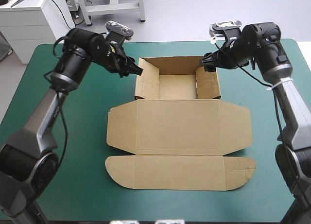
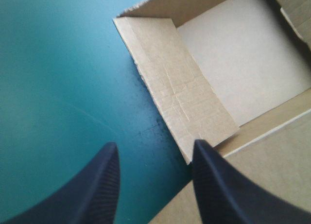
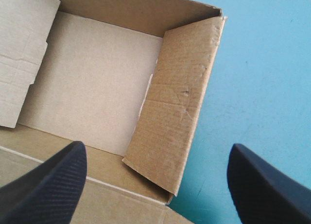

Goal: Fold the box

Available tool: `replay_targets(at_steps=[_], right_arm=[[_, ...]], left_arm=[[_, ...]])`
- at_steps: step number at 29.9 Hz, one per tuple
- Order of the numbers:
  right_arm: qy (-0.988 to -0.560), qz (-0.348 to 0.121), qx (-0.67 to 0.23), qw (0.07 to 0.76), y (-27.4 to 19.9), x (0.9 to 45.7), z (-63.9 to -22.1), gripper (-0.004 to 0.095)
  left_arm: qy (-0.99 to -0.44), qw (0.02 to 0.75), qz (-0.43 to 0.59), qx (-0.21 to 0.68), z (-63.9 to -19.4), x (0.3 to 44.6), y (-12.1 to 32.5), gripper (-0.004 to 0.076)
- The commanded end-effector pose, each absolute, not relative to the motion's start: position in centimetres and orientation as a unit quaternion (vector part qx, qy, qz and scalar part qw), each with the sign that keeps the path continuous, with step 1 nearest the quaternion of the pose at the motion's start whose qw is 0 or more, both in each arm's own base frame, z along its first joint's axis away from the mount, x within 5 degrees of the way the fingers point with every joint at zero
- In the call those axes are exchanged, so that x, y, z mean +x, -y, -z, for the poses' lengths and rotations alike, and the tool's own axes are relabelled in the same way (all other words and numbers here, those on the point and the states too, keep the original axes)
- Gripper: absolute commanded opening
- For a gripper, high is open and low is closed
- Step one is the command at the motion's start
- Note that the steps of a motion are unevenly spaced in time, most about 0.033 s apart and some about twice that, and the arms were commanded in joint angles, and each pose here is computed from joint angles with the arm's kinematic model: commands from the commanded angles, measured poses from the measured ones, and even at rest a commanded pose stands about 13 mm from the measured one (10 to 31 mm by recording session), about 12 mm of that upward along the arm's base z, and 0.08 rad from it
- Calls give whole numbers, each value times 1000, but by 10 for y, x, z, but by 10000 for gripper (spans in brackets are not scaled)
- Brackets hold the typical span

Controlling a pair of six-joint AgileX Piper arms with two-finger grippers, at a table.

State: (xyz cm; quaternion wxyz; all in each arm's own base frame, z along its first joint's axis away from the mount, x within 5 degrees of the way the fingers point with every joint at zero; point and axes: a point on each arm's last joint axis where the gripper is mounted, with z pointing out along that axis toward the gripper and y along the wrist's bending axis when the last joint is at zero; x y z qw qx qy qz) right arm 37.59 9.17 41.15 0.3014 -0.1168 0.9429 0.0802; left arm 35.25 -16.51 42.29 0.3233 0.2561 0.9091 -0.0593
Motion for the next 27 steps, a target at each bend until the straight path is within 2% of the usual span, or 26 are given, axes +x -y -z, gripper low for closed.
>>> replay_targets(at_steps=[1,5,11,19,27], right_arm=[[-924,-79,-120,353,-85,352,-449,736],[-923,-80,-120,357,-85,350,-452,736],[-923,-78,-120,357,-84,350,-452,736],[-925,-73,-126,351,-85,354,-447,736],[-937,-71,-129,316,-90,376,-419,736]], left_arm=[[-887,385,71,244,-482,305,143,181],[-870,417,70,253,-506,271,127,0],[-866,416,45,274,-504,225,103,-8],[-900,332,29,279,-441,176,79,-8],[-937,239,25,254,-366,136,60,-8]])
